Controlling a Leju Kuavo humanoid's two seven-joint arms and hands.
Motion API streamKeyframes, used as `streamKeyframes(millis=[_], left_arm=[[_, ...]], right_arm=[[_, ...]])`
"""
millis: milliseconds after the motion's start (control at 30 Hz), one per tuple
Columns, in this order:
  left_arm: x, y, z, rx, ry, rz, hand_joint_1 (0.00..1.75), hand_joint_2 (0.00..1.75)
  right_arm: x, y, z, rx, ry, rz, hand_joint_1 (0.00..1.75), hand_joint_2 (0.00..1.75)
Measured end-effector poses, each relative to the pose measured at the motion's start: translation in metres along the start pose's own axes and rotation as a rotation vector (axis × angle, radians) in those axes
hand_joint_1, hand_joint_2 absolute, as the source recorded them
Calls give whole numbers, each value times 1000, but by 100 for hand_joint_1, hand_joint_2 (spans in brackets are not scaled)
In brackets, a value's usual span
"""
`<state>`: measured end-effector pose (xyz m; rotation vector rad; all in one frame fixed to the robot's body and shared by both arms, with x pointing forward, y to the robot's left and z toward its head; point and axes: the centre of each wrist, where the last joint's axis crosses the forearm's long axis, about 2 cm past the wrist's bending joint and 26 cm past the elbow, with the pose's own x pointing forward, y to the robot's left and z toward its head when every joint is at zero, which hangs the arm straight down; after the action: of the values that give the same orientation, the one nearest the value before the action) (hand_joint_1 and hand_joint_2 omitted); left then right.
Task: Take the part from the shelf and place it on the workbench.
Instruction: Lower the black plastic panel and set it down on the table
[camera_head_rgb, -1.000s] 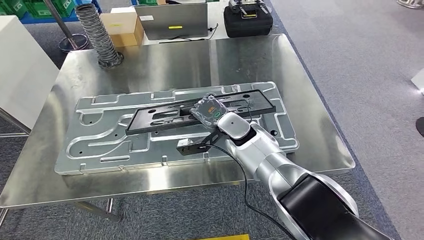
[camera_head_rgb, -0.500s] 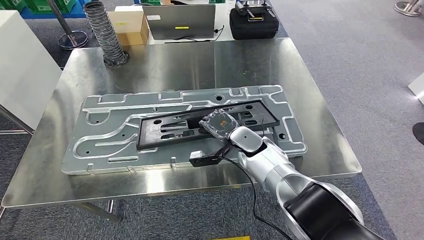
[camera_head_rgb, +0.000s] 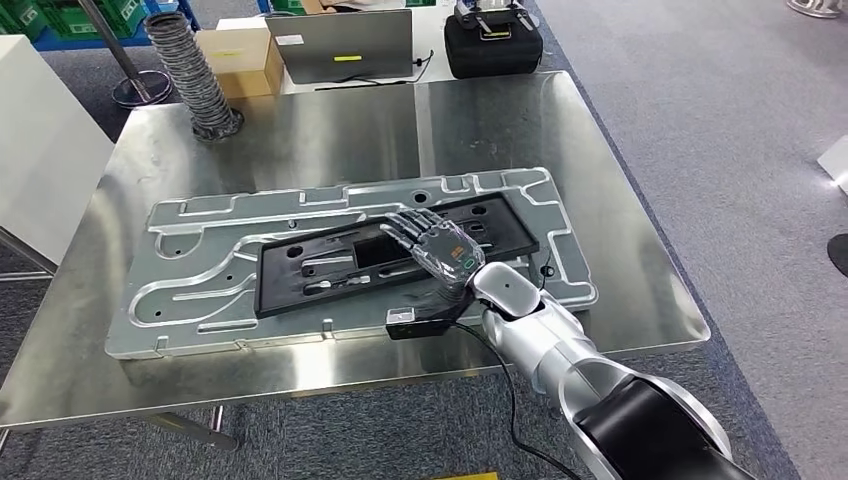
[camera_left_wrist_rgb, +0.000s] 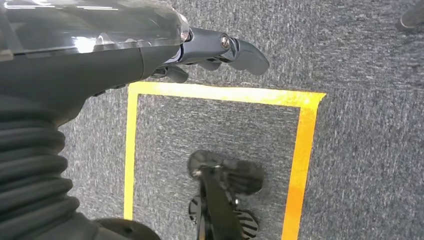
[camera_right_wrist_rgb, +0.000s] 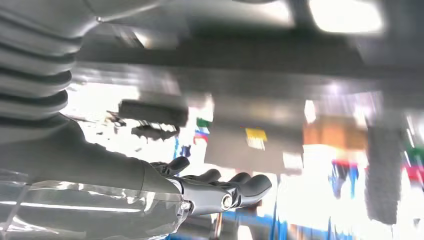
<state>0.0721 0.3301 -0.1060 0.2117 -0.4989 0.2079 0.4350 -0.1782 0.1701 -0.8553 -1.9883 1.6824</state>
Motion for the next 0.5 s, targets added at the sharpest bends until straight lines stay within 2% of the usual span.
streamKeyframes(millis=[100, 267, 400, 500], left_arm=[[1, -1, 0, -1, 4, -4, 0, 0], [0, -3, 0, -3, 4, 1, 0, 0], [-2, -4, 1, 1, -3, 10, 0, 0], [-4, -5, 2, -3, -14, 24, 0, 0]], right_arm=[[-3, -8, -3, -167, -19, -123, 0, 0], [-7, -28, -5, -440, 74, -419, 0, 0], [-17, -43, 11, -675, 141, -668, 0, 0], [-34, -70, 27, -860, 151, -702, 0, 0]])
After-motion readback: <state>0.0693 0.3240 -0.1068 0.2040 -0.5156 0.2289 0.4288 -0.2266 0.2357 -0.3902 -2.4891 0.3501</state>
